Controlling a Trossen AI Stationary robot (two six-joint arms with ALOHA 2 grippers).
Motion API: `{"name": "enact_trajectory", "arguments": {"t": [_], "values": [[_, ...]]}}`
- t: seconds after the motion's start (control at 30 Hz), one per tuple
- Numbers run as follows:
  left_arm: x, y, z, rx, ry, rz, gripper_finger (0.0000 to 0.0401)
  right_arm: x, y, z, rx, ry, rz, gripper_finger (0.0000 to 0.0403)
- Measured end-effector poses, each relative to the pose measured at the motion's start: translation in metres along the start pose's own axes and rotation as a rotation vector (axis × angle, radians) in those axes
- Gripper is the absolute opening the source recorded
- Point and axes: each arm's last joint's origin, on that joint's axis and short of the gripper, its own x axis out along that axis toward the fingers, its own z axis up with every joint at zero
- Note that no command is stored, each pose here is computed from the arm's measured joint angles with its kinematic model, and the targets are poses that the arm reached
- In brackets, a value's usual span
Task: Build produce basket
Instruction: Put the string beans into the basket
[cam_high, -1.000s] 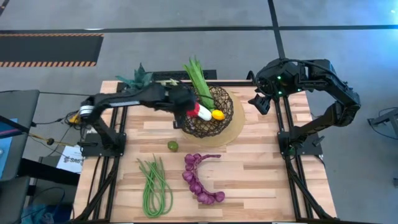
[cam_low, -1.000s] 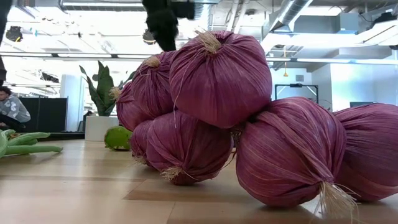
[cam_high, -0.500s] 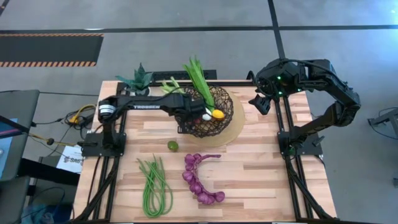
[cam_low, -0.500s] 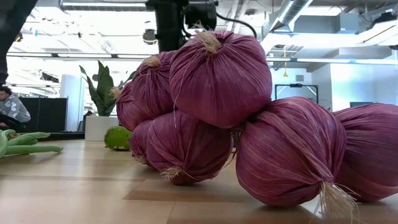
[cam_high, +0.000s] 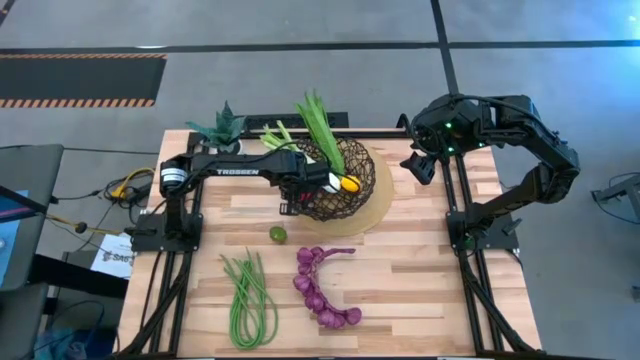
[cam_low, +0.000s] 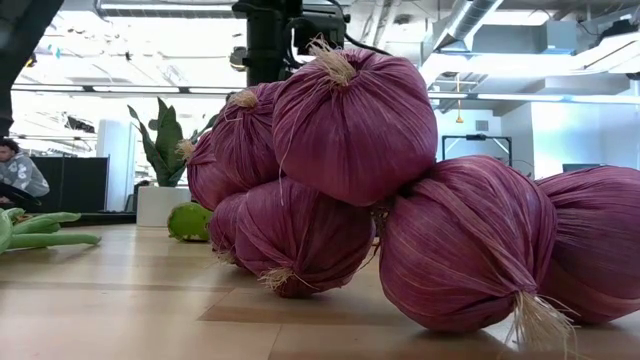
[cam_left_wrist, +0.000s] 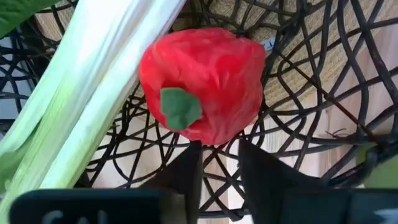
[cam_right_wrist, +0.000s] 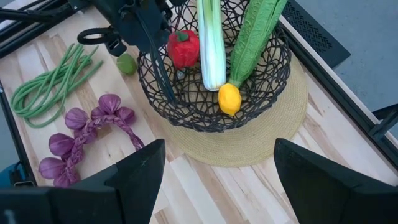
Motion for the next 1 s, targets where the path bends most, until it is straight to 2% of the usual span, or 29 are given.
{"name": "enact_trajectory", "arguments": {"t": [0.27, 0.5, 0.63, 0.77, 0.87, 1.0], "values": [[-0.007, -0.002, -0.002, -0.024, 0.006, 0.000, 0.0148, 0.000, 0.000, 0.000, 0.002, 0.000, 0.000, 0.0317], [-0.072, 0.000, -0.020, -0.087, -0.108, 0.052, 0.0153, 0.000, -0.001, -0.001, 0.000, 0.015, -0.006, 0.0317], [-0.119, 0.004, -0.053, -0.235, -0.213, 0.102, 0.0153, 0.000, -0.001, -0.002, -0.001, 0.021, -0.009, 0.0317], [-0.155, -0.002, -0.091, -0.443, -0.282, 0.054, 0.0153, 0.000, -0.001, -0.002, -0.007, 0.022, -0.009, 0.0317], [-0.174, -0.012, -0.118, -0.570, -0.296, 0.048, 0.0153, 0.000, -0.001, -0.002, -0.020, 0.022, -0.009, 0.0317], [-0.184, -0.033, -0.137, -0.696, -0.314, 0.020, 0.0153, 0.000, -0.001, -0.002, -0.025, 0.022, -0.009, 0.0317]]}}
